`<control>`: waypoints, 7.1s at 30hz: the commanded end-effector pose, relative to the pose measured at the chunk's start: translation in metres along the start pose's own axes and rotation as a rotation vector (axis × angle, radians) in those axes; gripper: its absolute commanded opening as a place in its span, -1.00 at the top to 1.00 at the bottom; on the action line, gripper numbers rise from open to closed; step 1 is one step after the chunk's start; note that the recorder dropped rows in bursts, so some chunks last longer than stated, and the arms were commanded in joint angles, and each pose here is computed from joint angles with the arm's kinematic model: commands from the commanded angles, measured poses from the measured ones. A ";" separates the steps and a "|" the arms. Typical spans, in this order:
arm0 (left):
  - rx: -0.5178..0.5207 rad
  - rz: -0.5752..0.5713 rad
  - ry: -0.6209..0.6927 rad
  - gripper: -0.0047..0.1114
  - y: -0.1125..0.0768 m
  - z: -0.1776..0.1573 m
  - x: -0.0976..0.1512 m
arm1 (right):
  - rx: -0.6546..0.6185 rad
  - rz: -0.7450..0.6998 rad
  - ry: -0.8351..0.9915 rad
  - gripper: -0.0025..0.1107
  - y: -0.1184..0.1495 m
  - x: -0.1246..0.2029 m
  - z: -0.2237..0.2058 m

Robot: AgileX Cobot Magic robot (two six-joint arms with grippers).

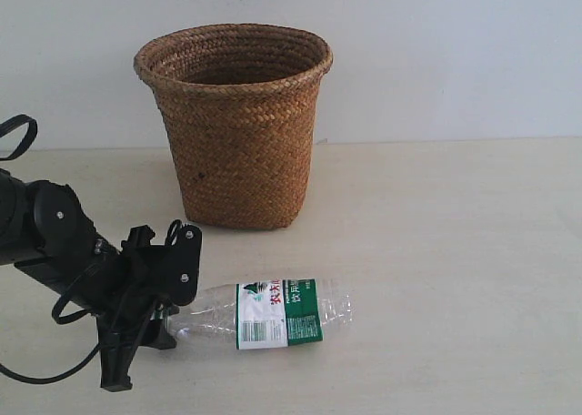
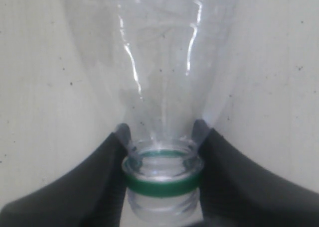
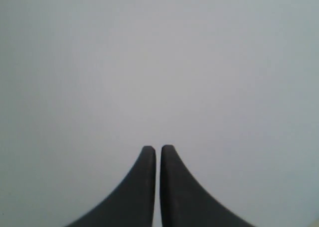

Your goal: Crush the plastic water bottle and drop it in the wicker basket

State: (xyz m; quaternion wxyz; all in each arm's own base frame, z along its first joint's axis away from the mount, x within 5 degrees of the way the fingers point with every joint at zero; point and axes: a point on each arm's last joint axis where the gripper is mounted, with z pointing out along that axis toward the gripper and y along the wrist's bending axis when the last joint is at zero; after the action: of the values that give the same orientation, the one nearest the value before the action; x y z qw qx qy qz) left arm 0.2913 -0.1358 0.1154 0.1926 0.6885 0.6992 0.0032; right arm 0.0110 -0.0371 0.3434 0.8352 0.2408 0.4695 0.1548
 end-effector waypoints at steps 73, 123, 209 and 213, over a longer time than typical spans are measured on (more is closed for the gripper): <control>0.009 -0.025 0.002 0.85 -0.001 0.001 0.001 | 0.157 0.292 0.789 0.96 -0.051 0.156 -0.043; -0.386 -0.110 -0.476 0.85 -0.022 -0.213 -0.043 | -0.102 -0.331 0.803 0.96 -0.051 0.156 -0.043; 0.223 -0.924 -0.063 0.85 0.021 -0.200 -0.055 | -0.101 -0.329 0.803 0.96 -0.051 0.156 -0.043; 0.275 -0.939 -0.118 0.85 -0.004 -0.211 -0.053 | -0.101 -0.329 0.803 0.96 -0.051 0.156 -0.043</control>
State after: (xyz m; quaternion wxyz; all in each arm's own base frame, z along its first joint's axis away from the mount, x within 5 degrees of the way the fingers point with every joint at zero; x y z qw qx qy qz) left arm 0.2472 -0.1339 0.3180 0.1145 0.3194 0.9220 -0.1867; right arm 0.0558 0.0067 0.1862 0.6077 0.0436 0.7827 0.1268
